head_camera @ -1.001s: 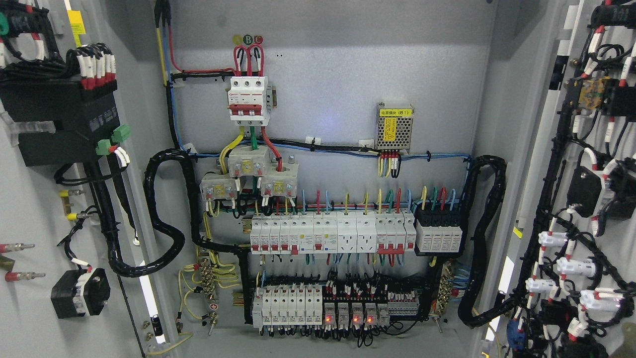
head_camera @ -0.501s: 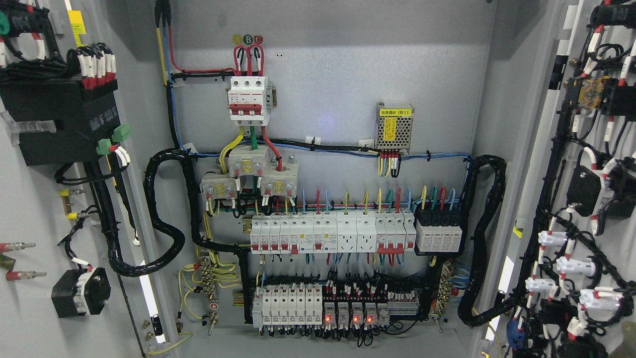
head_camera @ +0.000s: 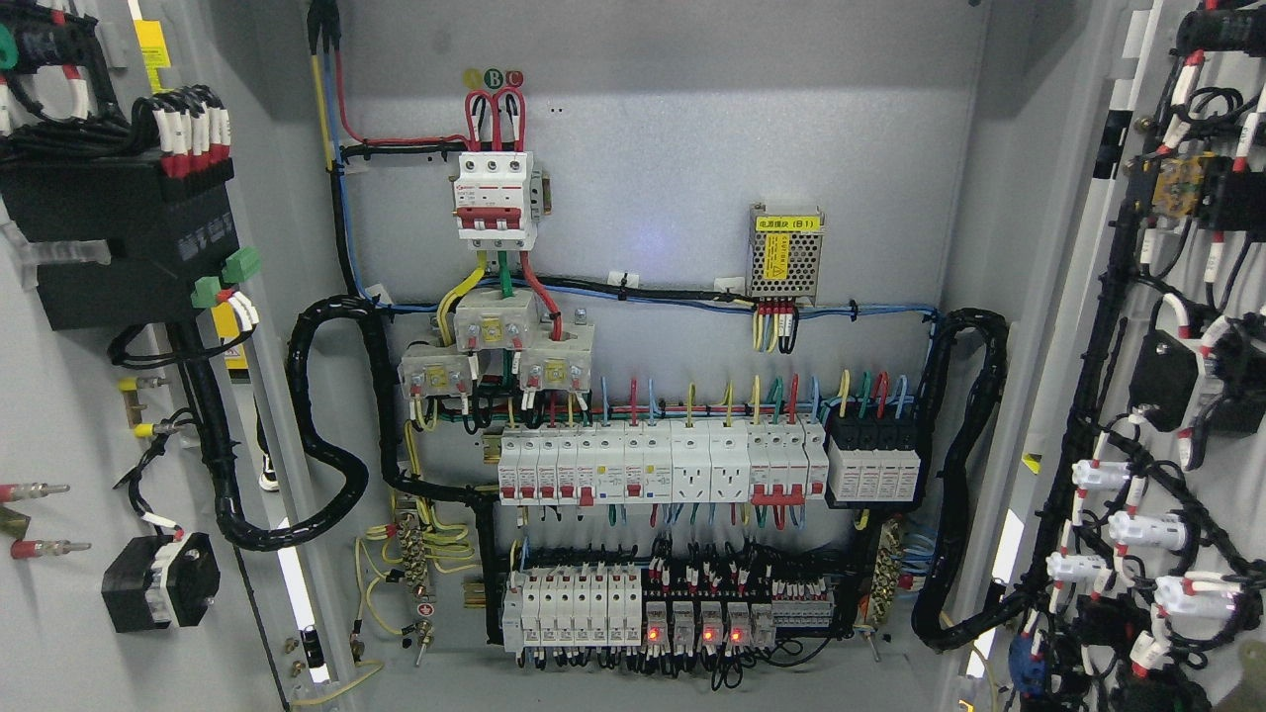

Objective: Open door with both hands
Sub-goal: 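Withdraw the right hand down away from the cabinet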

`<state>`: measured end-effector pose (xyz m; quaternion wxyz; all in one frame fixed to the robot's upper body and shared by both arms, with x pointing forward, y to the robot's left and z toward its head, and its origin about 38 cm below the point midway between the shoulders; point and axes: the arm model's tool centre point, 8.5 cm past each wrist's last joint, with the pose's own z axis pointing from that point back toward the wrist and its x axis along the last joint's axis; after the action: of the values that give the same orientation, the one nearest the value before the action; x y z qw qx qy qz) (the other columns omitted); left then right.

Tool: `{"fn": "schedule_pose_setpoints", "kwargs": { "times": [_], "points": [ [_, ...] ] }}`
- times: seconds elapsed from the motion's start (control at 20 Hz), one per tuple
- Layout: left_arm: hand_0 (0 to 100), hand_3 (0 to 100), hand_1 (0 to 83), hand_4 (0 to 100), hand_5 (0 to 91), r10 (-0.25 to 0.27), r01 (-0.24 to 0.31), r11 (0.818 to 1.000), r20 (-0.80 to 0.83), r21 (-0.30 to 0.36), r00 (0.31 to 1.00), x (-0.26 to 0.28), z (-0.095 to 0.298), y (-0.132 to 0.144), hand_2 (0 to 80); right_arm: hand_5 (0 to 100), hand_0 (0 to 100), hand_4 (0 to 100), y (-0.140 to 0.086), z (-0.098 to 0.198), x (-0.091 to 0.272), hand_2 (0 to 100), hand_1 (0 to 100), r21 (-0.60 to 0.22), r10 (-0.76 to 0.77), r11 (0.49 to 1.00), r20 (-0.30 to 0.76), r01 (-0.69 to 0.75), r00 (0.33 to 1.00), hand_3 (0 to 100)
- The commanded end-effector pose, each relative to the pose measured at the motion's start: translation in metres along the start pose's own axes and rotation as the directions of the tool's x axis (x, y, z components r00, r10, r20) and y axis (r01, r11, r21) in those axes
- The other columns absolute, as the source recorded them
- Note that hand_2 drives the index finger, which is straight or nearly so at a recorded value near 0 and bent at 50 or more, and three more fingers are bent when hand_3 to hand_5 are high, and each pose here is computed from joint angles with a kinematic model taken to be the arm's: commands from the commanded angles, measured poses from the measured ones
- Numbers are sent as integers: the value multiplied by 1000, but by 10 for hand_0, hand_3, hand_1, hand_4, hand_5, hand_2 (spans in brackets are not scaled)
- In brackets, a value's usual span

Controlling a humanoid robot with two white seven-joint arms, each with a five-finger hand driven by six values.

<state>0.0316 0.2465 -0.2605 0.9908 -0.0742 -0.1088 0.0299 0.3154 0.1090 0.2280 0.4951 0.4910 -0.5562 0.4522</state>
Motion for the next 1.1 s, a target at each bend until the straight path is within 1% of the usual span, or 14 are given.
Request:
{"fn": "schedule_pose_setpoints", "kwargs": {
  "times": [0.0,0.05,0.1,0.2,0.25,0.3,0.4,0.45,0.6,0.7,0.8,0.85,0.9,1.05],
  "points": [
    [120,0,556,0,0,-23,42,994,193,-97,981,40,-1,-22,0,0,0,0,11,-5,1,40,500,30,11,1000,0,-11,1000,0],
    [120,0,556,0,0,-31,67,989,261,-129,965,56,4,-28,0,0,0,0,10,-4,2,40,500,25,12,1000,0,-12,1000,0],
    [120,0,556,0,0,-54,104,984,313,-144,948,69,10,-30,0,0,0,0,5,0,2,40,500,10,10,1000,3,-10,1000,0],
    [120,0,556,0,0,-110,180,971,378,-155,919,82,19,-37,0,0,0,0,-14,14,5,40,500,-52,-3,999,23,4,1000,0],
    [120,0,556,0,0,-130,203,967,386,-153,913,84,20,-38,0,0,0,0,-23,25,1,40,500,-91,-16,996,26,18,1000,0],
    [120,0,556,0,0,-142,207,969,382,-136,913,83,21,-30,0,0,0,0,-30,36,-4,40,500,-122,-27,992,20,29,999,0],
    [120,0,556,0,0,-106,154,983,378,-102,920,84,22,-13,0,0,0,0,-56,73,-15,40,500,-222,-40,974,2,40,999,0],
    [120,0,556,0,0,-92,135,986,368,-93,925,78,23,-8,0,0,0,0,-67,90,-19,40,500,-270,-46,962,0,45,999,0],
    [120,0,556,0,0,-88,135,986,375,-100,923,79,23,-10,0,0,0,0,-95,144,-23,40,500,-400,-28,916,7,28,1000,0],
    [120,0,556,0,0,-88,149,982,410,-119,908,89,27,-16,0,0,0,0,-97,165,-17,40,500,-437,46,899,40,-24,998,0],
    [120,0,556,0,0,-91,191,968,480,-165,873,105,40,-28,0,0,0,0,-93,189,-13,40,500,-466,125,881,58,-84,990,0],
    [120,0,556,0,0,-97,229,955,530,-190,842,118,51,-34,0,0,0,0,-89,199,-13,40,500,-479,146,872,65,-98,987,0],
    [120,0,556,0,0,-106,281,936,594,-211,798,134,69,-40,0,0,0,0,-81,207,-13,40,500,-484,157,869,70,-105,985,0],
    [120,0,556,0,0,-106,394,891,739,-226,665,175,118,-62,0,0,0,0,-42,218,-18,40,500,-470,150,878,89,-91,985,0]
  ]
}}
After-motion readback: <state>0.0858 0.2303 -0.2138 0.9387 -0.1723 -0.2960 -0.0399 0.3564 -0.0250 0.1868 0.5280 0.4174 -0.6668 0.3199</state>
